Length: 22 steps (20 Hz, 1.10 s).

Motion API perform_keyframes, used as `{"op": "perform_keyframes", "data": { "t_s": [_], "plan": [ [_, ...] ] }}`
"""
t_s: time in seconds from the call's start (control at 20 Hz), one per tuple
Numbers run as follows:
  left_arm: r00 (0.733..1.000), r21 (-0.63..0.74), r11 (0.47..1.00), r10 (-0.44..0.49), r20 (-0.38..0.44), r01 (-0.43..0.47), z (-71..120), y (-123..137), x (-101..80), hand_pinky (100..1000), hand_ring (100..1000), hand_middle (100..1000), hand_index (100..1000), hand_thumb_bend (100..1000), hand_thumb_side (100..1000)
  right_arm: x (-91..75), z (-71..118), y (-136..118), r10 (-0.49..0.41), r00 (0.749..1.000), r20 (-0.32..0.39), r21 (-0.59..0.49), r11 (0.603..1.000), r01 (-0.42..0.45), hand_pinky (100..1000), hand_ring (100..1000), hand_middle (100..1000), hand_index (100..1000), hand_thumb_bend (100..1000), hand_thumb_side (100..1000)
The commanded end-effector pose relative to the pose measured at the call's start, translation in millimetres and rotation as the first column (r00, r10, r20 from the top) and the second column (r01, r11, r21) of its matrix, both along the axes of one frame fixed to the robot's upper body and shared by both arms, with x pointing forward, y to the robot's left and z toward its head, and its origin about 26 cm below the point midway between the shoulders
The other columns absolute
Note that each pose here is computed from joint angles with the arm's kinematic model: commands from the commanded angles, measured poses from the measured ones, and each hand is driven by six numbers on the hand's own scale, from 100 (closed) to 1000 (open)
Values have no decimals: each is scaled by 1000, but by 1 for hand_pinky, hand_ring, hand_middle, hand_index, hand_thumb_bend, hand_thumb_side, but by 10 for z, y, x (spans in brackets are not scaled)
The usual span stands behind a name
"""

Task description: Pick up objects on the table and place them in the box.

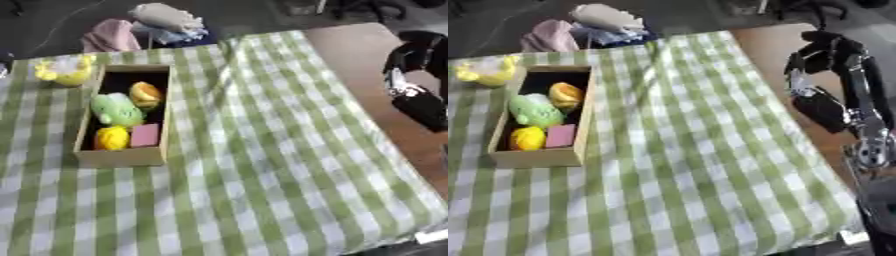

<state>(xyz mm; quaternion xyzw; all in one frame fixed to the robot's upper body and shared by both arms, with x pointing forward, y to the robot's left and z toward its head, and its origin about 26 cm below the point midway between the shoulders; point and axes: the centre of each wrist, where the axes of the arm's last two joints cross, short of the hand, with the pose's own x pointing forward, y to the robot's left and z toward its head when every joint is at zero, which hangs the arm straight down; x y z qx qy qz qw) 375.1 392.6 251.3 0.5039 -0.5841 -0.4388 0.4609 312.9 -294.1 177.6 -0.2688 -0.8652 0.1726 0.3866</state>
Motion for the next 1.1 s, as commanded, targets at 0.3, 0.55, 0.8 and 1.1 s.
{"op": "perform_keyframes", "data": {
  "t_s": [0.3,0.55,0.8,1.1],
  "plan": [
    [972,146,964,232,-45,-224,-67,456,213,803,809,838,902,402,380,-85,175,13,14,996,92,-11,1000,-13,596,576,581,771,100,428],
    [944,197,928,330,-31,-318,-168,672,220,818,831,857,907,470,390,-73,208,53,33,994,104,8,999,-34,592,571,573,767,100,428],
    [918,211,904,392,-64,-372,-280,821,197,813,827,855,911,516,450,-61,212,78,45,993,107,24,999,-48,587,567,567,765,100,431],
    [895,229,882,439,-84,-411,-394,907,177,809,826,857,912,570,492,-48,206,111,58,993,106,39,997,-63,583,564,563,764,100,429]
  ]
}}
